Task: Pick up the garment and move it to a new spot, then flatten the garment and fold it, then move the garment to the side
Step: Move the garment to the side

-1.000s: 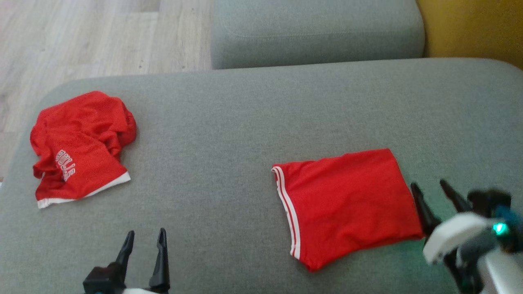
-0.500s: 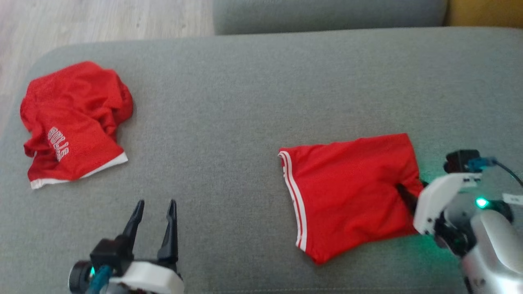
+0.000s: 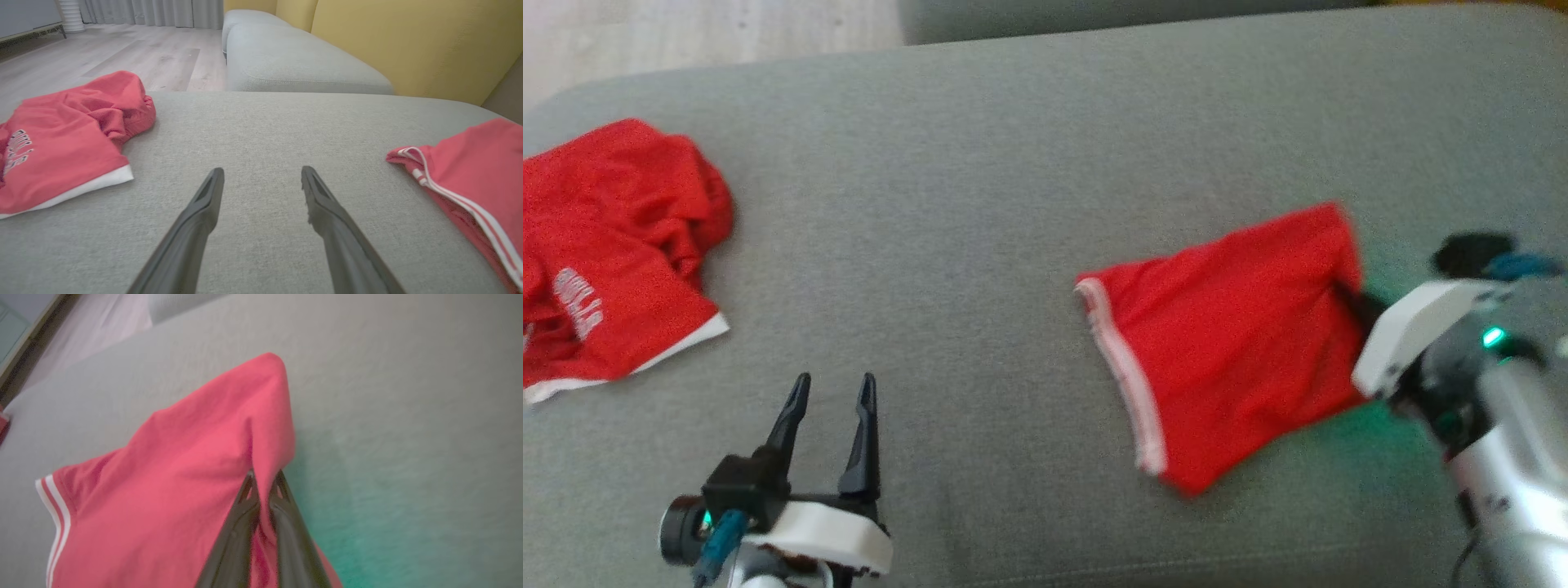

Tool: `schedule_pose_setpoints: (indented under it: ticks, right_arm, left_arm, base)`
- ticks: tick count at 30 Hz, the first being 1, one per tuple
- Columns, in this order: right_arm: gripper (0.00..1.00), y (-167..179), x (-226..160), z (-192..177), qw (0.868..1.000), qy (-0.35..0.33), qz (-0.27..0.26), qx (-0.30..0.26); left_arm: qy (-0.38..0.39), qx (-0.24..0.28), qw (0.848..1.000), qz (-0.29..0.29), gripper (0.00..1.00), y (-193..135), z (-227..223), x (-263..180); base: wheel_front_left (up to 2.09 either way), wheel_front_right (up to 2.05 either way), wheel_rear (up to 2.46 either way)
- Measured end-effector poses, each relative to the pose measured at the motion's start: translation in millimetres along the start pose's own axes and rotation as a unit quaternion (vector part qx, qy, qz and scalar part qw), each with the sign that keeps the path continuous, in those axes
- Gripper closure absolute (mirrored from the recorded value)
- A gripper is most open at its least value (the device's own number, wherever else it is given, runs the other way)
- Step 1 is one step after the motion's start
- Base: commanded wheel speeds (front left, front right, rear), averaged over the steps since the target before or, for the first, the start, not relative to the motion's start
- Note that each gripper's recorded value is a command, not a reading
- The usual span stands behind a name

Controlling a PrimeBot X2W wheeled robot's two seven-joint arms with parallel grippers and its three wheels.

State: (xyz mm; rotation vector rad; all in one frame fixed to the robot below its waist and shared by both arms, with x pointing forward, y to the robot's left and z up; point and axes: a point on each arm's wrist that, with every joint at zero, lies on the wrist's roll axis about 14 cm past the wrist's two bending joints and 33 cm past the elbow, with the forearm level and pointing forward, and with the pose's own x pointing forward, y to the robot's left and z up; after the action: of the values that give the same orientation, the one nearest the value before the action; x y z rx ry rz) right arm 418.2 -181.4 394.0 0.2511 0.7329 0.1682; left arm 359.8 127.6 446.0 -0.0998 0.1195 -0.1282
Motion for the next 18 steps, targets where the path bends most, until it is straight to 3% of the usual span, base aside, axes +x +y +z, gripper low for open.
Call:
schedule_pose_setpoints:
  ticks: [5,11,18]
  right_arm:
    - [1.0,-60,-7,64,0.993,-0.083,-0.076,-0.023]
    - [1.0,-123,-4,142,0.972,-0.166,-0.163,-0.037]
    - [1.0,-217,-17,154,0.943,-0.155,-0.291,-0.051]
  left_arm:
    - [-0.001,0.006,0.999,-0.051,0.0,-25,-1,24]
    - [-0.011,0.022,0.994,-0.104,0.0,-45,-3,68]
    - [0.006,0.033,0.991,-0.128,0.0,-48,-27,97]
  base:
    - [0.0,0.0,0.0]
    - [0.0,0.0,0.0]
    - [0.0,0.0,0.0]
